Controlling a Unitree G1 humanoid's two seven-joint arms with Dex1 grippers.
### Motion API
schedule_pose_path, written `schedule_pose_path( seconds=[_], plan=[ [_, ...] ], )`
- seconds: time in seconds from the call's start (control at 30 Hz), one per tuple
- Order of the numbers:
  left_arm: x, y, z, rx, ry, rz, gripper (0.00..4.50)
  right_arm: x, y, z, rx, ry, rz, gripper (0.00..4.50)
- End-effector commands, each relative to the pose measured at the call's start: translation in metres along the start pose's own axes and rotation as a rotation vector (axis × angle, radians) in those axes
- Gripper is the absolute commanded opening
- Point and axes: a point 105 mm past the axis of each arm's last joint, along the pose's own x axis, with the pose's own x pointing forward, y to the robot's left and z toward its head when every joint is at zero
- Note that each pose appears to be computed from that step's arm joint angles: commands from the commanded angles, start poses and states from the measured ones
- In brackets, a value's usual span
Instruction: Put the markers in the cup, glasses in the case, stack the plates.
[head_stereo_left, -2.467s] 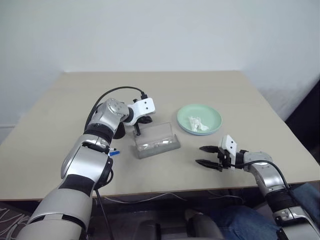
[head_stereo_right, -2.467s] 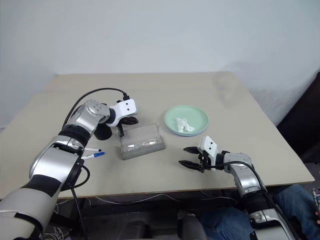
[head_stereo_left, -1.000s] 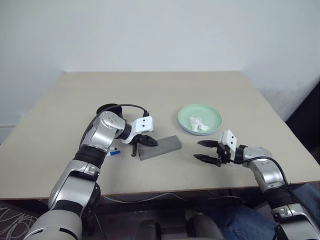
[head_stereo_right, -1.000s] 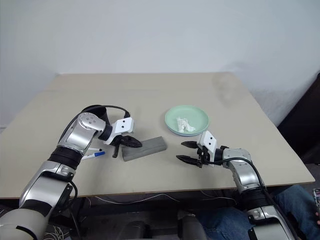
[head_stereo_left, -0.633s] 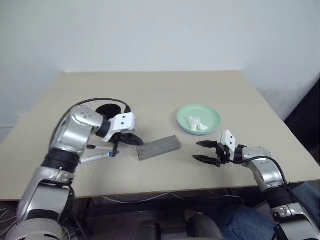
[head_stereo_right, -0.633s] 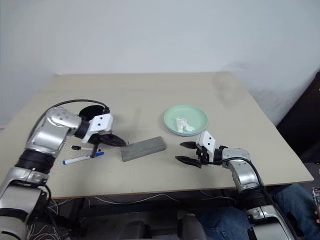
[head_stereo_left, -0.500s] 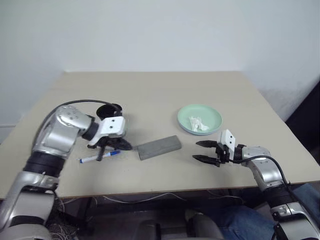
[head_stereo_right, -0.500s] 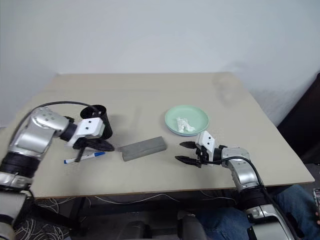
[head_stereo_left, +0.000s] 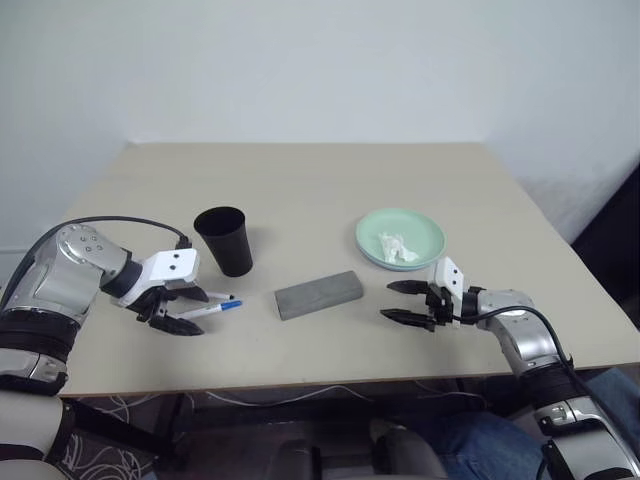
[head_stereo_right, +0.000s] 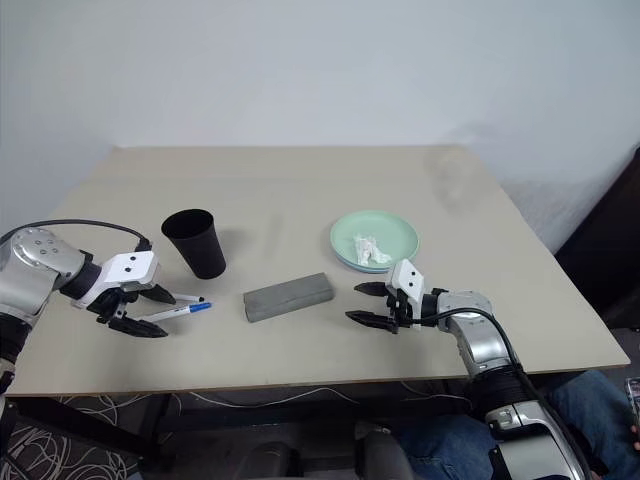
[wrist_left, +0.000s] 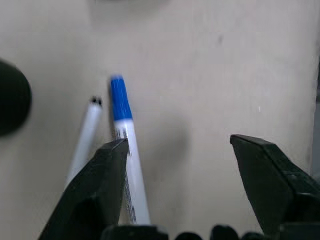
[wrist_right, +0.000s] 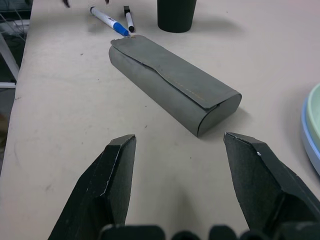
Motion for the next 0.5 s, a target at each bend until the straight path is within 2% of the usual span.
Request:
schedule_pose_path(
  seconds=[0.03,0.33,0.5],
  plan=[
    [-0.015,0.006,-0.001,0.024,0.040,0.027,3.34,0.001,-0.005,0.011,-0.043,-0.021,0.000,3.05],
    [-0.005,0.008,-0.010,0.001,0.098,-0.013,3.34,0.005,-0.004,0.010,-0.034,-0.023,0.007,3.05],
    [-0.003,0.013,-0.005,0.016,0.100,-0.011,3.34,0.005,-0.004,0.010,-0.030,-0.024,0.004,3.05]
  ],
)
